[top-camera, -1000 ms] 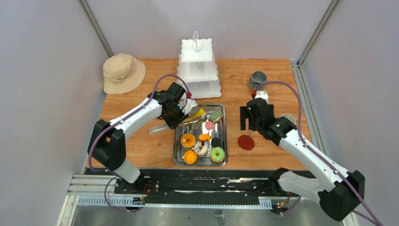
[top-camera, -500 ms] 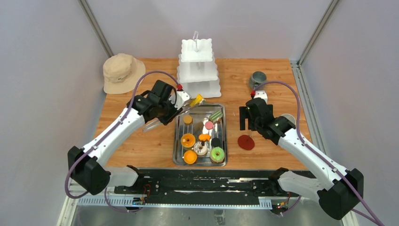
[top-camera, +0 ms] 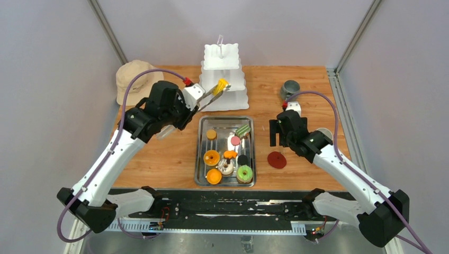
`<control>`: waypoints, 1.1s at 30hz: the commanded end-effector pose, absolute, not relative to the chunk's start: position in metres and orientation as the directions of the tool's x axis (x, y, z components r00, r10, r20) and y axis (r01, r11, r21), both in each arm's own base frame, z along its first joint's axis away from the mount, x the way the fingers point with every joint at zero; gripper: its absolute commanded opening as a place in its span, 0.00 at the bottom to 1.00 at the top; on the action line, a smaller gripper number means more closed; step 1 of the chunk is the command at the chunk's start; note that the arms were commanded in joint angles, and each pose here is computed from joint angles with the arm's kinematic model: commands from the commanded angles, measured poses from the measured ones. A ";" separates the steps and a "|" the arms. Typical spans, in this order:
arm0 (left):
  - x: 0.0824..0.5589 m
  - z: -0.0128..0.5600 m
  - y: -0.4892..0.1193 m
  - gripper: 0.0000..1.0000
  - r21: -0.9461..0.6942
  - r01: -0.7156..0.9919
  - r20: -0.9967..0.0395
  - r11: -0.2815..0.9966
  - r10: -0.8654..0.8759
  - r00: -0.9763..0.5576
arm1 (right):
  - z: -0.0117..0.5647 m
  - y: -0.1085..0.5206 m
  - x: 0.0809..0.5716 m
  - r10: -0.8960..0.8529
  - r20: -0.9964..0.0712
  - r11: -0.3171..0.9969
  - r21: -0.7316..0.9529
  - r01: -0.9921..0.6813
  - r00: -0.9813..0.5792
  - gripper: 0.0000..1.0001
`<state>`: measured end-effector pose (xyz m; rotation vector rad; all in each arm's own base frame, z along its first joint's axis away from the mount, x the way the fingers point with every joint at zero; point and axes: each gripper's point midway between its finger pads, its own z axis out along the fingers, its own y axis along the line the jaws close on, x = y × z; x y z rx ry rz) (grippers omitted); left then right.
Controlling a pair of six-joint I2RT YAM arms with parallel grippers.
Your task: Serve the afternoon tea
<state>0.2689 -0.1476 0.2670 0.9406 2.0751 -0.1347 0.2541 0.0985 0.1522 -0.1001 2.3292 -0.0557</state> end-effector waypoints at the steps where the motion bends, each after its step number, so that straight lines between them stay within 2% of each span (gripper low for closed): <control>1: 0.285 0.315 -0.145 0.21 0.245 0.557 -0.824 0.793 0.473 -0.311 | 0.157 0.099 0.254 -0.083 -0.738 0.997 -0.062 -0.054 -0.670 0.88; 8: 0.314 0.338 -0.126 0.22 0.189 0.414 -0.863 0.891 0.351 -0.362 | 0.156 0.095 0.250 -0.076 -0.743 0.997 -0.061 -0.046 -0.665 0.88; 20: 0.357 0.362 -0.117 0.25 0.089 0.275 -0.909 0.957 0.191 -0.371 | 0.156 0.093 0.247 -0.070 -0.742 0.997 -0.059 -0.039 -0.667 0.88; 33: 0.412 0.353 -0.134 0.24 0.010 0.225 -0.912 0.974 0.101 -0.399 | 0.161 0.087 0.242 -0.062 -0.749 0.998 -0.062 -0.024 -0.659 0.88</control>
